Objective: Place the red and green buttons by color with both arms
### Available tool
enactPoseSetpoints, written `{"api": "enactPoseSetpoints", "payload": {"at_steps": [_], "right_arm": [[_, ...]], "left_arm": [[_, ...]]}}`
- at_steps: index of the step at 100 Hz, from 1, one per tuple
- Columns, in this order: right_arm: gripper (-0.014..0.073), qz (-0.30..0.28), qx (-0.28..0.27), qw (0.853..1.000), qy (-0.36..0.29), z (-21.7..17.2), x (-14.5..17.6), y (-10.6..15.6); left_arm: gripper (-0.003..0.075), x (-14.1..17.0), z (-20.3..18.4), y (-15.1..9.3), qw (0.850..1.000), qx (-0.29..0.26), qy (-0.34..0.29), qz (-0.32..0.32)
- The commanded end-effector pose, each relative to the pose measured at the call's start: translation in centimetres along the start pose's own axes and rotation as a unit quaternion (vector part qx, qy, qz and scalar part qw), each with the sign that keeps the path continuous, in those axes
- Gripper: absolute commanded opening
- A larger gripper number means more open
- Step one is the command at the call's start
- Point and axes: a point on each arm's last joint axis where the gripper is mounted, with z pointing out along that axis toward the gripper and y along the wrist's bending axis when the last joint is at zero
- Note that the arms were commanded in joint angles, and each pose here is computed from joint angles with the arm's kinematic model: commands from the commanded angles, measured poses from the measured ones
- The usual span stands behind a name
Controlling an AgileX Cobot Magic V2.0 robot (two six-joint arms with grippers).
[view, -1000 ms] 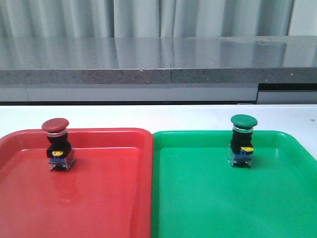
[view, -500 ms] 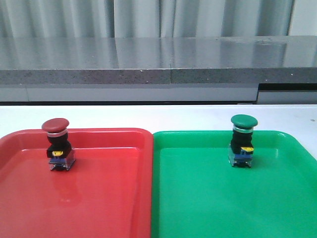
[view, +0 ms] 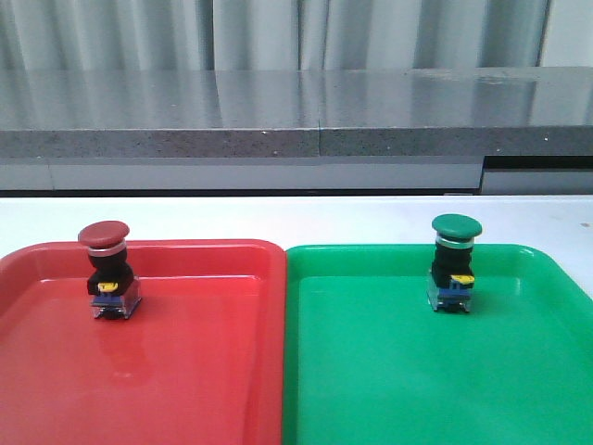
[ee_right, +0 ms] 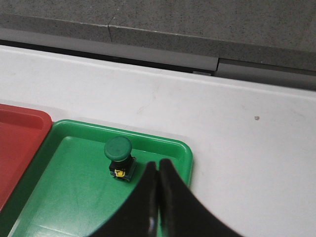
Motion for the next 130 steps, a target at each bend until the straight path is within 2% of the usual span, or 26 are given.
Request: {"api": "enactPoseSetpoints", "payload": {"at_steps": [1, 27, 51, 64, 84, 130], "right_arm": [[-0.0110, -0.008, 0.000, 0.999, -0.054, -0.4, -1.1, 0.0], [-0.0110, -0.010, -0.011, 0.992, -0.126, -0.6, 1.3, -0.1], [-0.0110, 0.018, 0.022, 0.982, -0.184, -0.9, 4.5, -1.3], [-0.0110, 0.027, 0.042, 0.974, -0.219, -1.2, 6.3, -1.8], [-0.0110, 0.004, 0.043, 0.958, -0.283, -1.4, 9.1, -1.7], [-0.0110, -0.001, 0.046, 0.952, -0.302, -1.5, 13.3, -1.7]], "left_arm": [[-0.0020, 0.6, -0.1, 0.0, 0.999, 0.001, -0.031, -0.010], [-0.0019, 0.6, -0.1, 0.0, 0.999, 0.001, -0.031, -0.010], [-0.0019, 0.6, -0.1, 0.0, 0.999, 0.001, -0.031, -0.010], [-0.0019, 0.6, -0.1, 0.0, 0.999, 0.001, -0.031, -0.010], [-0.0019, 0.6, -0.1, 0.0, 0.999, 0.001, -0.031, -0.010], [-0.0019, 0.6, -0.1, 0.0, 0.999, 0.001, -0.031, -0.010]]}}
